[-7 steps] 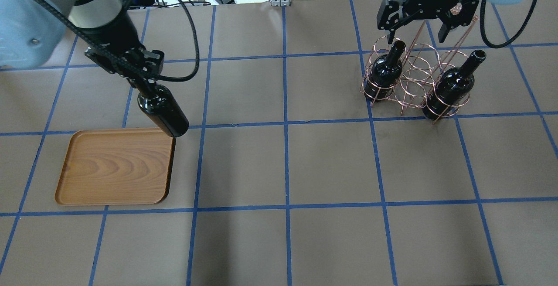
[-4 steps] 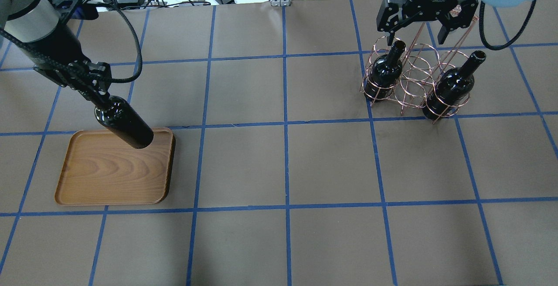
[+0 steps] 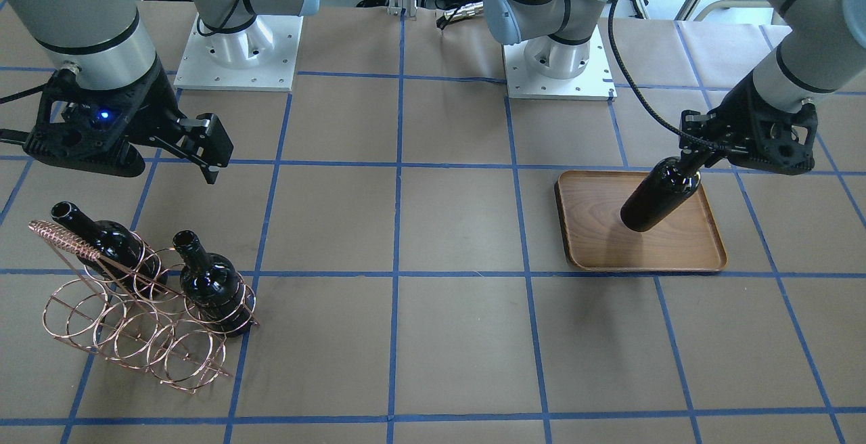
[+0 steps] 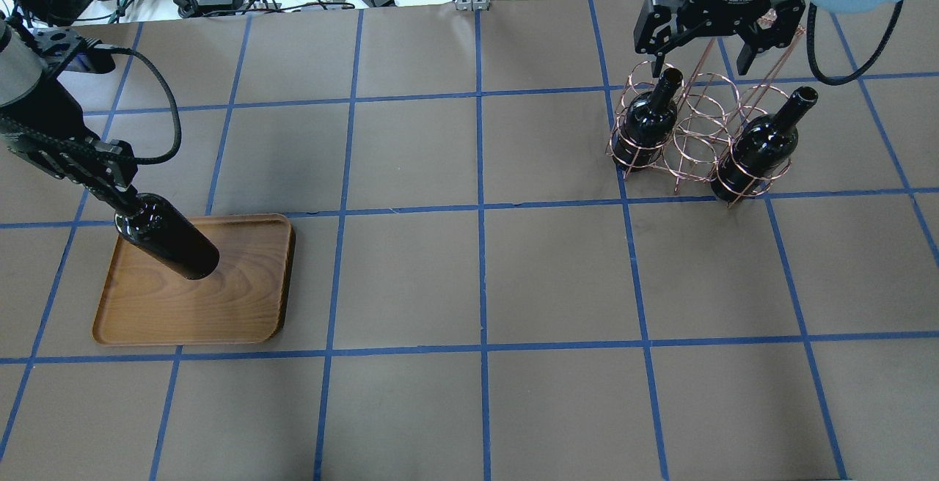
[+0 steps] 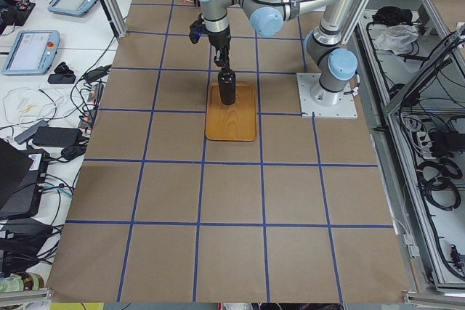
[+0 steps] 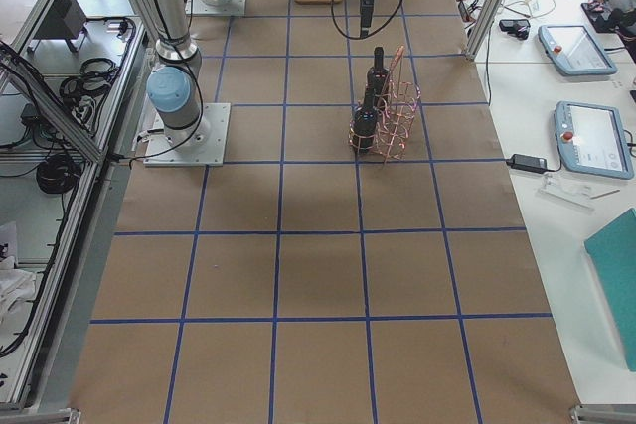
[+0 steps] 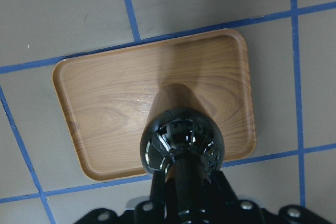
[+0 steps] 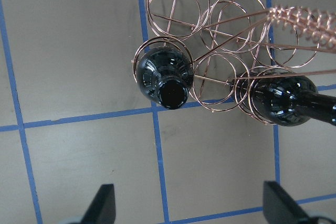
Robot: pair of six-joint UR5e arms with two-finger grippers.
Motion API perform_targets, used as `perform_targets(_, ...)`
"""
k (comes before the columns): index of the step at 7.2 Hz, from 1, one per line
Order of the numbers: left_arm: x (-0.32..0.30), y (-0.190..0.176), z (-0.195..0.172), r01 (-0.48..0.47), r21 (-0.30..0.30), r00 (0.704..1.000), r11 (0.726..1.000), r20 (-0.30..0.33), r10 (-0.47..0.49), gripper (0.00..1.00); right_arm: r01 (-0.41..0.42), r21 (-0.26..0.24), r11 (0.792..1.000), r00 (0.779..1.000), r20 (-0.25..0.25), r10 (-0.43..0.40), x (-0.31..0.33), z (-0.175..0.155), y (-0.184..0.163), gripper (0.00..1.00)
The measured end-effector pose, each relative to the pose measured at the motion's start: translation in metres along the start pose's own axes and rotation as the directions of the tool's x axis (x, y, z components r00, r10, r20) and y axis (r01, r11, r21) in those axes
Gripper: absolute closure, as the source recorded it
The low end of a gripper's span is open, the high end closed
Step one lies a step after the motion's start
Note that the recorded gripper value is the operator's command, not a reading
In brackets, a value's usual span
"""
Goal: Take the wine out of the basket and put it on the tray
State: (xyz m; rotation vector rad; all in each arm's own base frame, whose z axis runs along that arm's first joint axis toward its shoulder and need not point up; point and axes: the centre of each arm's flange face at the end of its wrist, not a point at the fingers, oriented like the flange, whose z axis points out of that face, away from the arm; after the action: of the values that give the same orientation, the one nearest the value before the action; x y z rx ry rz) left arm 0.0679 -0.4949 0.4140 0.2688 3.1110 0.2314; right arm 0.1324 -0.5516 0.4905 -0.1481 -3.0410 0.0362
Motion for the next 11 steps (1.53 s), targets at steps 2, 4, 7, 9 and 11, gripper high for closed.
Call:
perform_targets(2,-0.006,-0.003,0.008,0.0,-0.011,1.0,1.0,-0.007,0.0,1.0,0.0,0.0,1.0,1.0,0.0,0.0,0.0,0.0,0.0,0.0)
perform_targets(4,-0.01,-0.008,0.016,0.0,-0.024,1.0,1.0,-0.01,0.0,1.0,-0.002,-0.001,1.0,1.0,0.0,0.002,0.0,0.0,0.0,0.0)
perform_targets(7,-0.022,-0.012,0.026,0.016,-0.039,1.0,0.999,-0.014,-0.016,0.22,-0.003,-0.001,1.0,1.0,0.0,0.003,0.0,0.0,0.0,0.0)
perform_targets(9,-0.024,-0.013,0.026,0.036,-0.034,0.999,0.999,-0.014,-0.036,0.0,-0.003,-0.001,1.0,1.0,0.0,0.003,0.0,0.0,0.0,0.0)
perform_targets(11,-0.015,-0.007,0.007,0.111,-0.006,0.994,0.994,0.0,-0.111,0.0,-0.004,-0.001,1.0,1.0,0.0,0.004,0.0,0.0,0.0,0.0)
